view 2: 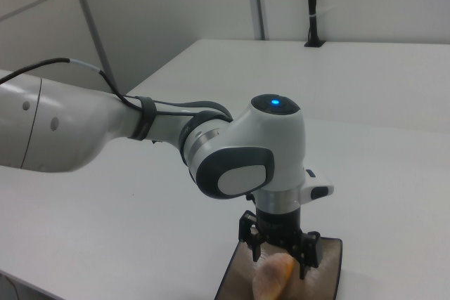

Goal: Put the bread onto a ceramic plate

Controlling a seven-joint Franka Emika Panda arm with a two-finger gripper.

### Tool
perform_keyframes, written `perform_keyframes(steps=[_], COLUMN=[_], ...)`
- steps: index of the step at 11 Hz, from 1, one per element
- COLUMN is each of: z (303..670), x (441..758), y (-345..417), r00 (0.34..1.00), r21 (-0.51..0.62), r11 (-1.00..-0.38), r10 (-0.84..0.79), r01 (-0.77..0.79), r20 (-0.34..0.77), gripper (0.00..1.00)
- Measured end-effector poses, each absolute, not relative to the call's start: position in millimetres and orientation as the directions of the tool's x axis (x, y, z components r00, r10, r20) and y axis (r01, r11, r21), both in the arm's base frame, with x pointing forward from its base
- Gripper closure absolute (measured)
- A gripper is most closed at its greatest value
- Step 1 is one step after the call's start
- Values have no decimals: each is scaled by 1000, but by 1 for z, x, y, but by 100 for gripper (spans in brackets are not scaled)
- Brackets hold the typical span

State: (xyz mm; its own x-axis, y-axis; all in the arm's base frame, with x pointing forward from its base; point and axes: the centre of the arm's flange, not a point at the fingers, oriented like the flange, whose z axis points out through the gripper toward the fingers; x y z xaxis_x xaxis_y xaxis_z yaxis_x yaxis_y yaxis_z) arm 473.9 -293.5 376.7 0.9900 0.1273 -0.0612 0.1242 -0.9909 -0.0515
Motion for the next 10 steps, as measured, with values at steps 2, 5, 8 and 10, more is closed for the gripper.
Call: perform_keyframes(steps=[2,5,8,10], z=[380,425,497,521], x=[475,477,499,530], y=[-294,-288,-229,-151], r00=[990,989,996,1000], r21=[-49,-83,-98,-78], r11=[-991,-988,-992,-997], r10=[128,135,89,18], r01=[125,130,85,17], r20=[-55,-61,-33,-13], gripper=[0,0,0,0])
